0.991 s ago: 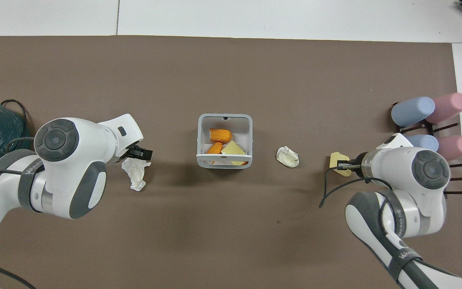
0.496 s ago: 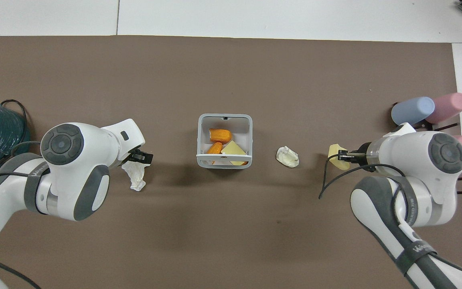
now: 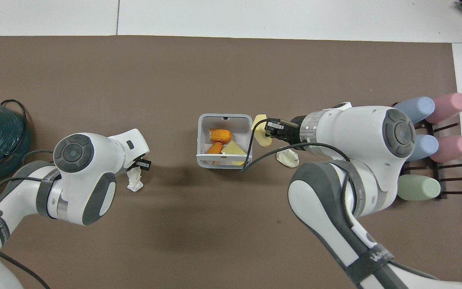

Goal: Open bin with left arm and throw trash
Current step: 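Carry the block to the bin while the left gripper grasps the paper, then drop the block into the bin while the left gripper lifts the paper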

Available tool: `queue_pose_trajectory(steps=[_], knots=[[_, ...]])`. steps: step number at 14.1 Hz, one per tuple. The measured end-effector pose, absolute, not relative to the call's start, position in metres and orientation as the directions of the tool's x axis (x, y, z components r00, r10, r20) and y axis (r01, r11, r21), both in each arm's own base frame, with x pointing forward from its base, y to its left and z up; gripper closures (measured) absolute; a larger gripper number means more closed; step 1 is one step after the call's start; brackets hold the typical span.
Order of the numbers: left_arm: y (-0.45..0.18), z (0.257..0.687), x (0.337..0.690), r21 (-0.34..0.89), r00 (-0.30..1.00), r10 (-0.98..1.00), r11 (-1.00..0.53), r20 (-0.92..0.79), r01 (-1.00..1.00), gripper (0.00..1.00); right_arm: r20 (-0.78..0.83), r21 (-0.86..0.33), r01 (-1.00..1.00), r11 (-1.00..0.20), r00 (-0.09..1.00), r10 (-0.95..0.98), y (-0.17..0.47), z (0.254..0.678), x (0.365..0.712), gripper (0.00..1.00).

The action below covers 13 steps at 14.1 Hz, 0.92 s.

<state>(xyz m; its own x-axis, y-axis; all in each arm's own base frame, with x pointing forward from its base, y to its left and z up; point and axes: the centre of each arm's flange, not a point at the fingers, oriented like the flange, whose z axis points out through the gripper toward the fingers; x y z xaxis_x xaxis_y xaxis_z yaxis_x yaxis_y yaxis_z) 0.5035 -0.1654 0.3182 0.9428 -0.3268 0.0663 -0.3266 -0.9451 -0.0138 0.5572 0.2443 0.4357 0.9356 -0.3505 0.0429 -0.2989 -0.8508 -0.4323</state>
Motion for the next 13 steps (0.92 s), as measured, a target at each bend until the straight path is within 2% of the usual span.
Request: queue_pose_trajectory(steps=[1,2,5,8,10,13], knots=[[-0.167,0.318,0.503,-0.014,0.942,-0.329,-0.944,0.068,-0.329,0.94,0.028,-0.439,-0.318,-0.840,0.930,-0.366,0.262,0.435,0.558,0.96],[-0.167,0.319,0.503,-0.014,0.941,-0.330,-0.944,0.069,-0.330,0.97,0.013,-0.444,-0.332,-0.832,0.926,-0.377,0.277,0.434,0.558,0.96],[-0.170,0.329,0.510,-0.014,0.940,-0.330,-0.944,0.088,-0.330,0.97,-0.012,-0.445,-0.360,-0.820,0.918,-0.397,0.308,0.427,0.563,0.95],[-0.176,0.365,0.530,-0.015,0.941,-0.329,-0.944,0.081,-0.329,0.97,-0.019,-0.437,-0.359,-0.825,0.921,-0.390,0.316,0.419,0.564,0.69],[-0.182,0.406,0.546,-0.016,0.942,-0.328,-0.945,0.076,-0.327,0.97,-0.011,-0.430,-0.352,-0.831,0.923,-0.385,0.315,0.418,0.565,0.42],[-0.192,0.458,0.560,-0.013,0.948,-0.306,-0.952,0.089,-0.306,0.97,0.046,-0.388,-0.329,-0.861,0.926,-0.375,0.297,0.418,0.575,0.10]])
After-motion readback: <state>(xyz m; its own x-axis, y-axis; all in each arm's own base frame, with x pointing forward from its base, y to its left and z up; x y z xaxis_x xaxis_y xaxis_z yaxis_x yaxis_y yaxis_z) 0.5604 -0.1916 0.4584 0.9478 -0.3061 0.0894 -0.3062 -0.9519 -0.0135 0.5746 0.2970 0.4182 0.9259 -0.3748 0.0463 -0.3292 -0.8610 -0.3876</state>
